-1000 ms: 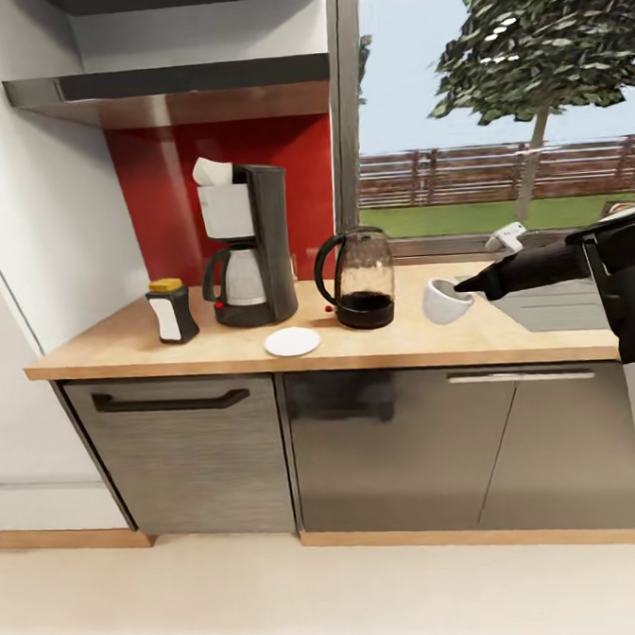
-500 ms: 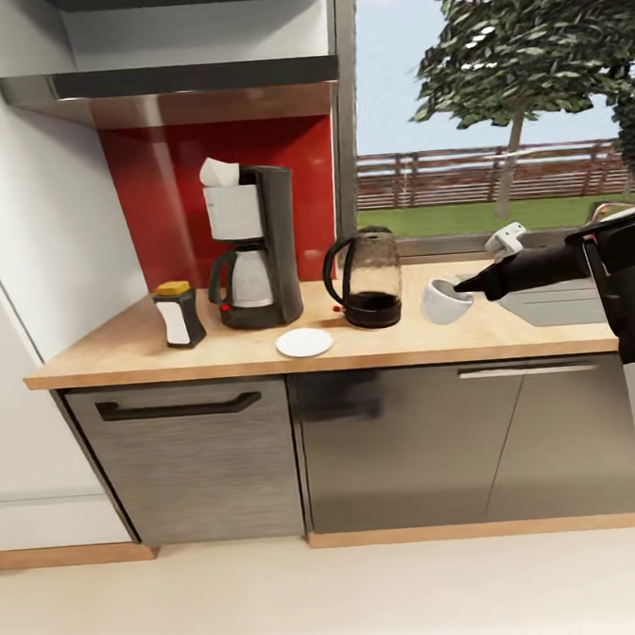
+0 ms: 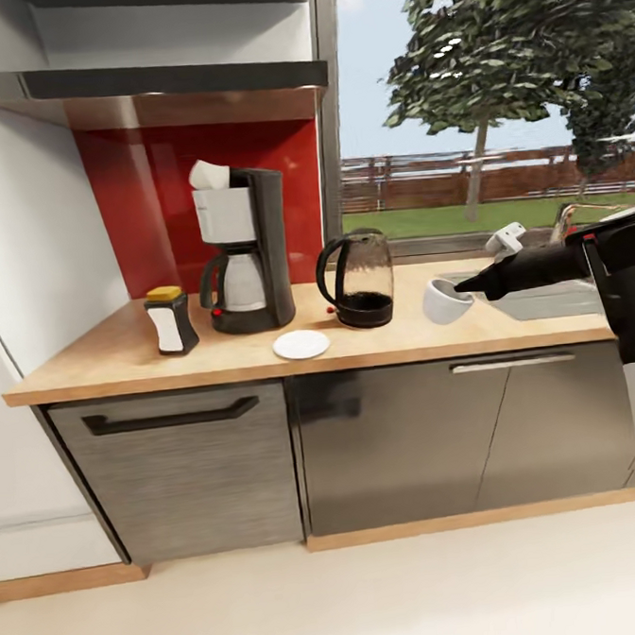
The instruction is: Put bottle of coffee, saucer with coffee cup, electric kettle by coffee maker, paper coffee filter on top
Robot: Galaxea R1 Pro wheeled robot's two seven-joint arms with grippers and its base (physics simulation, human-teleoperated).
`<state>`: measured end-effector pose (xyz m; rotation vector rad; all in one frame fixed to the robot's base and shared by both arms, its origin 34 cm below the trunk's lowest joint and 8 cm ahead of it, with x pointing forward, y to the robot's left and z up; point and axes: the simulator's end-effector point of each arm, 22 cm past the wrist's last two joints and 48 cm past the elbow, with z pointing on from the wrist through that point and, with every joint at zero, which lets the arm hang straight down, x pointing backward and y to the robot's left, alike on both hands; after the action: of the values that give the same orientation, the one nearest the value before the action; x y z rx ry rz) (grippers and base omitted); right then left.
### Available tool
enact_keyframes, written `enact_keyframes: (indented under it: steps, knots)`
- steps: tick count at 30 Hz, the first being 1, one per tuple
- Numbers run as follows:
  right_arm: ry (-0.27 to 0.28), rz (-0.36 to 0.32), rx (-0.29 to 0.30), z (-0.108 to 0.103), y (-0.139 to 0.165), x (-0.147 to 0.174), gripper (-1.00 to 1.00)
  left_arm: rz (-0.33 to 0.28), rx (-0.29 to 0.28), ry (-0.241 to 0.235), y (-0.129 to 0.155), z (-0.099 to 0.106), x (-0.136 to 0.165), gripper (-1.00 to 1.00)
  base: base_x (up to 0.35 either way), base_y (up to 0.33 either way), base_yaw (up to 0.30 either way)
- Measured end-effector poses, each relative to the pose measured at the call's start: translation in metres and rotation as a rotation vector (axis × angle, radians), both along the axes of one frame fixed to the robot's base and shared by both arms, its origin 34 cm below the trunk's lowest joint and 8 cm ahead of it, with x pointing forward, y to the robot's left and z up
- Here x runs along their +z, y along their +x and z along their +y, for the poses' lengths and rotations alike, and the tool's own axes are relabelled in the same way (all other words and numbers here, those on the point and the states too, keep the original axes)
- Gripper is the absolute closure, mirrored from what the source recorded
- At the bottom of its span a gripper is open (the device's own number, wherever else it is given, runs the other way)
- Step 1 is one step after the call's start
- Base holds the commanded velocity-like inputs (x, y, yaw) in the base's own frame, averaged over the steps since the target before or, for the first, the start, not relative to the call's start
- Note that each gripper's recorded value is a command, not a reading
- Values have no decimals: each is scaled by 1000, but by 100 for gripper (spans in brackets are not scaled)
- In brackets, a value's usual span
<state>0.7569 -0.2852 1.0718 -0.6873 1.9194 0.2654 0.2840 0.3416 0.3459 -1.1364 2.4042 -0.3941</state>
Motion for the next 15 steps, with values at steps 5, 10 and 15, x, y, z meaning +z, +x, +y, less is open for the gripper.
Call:
enact_keyframes:
  steps: [5,10,15]
  knots:
    - [0,-2,0,0,-1,1,100,-2,0,0,1,0,0,-100,0,292,-114]
    - [0,-2,0,0,-1,1,100,-2,0,0,1,0,0,-100,0,307,-17]
    - [0,-2,0,0,-1,1,100,-3,0,0,1,0,0,-100,0,293,-16]
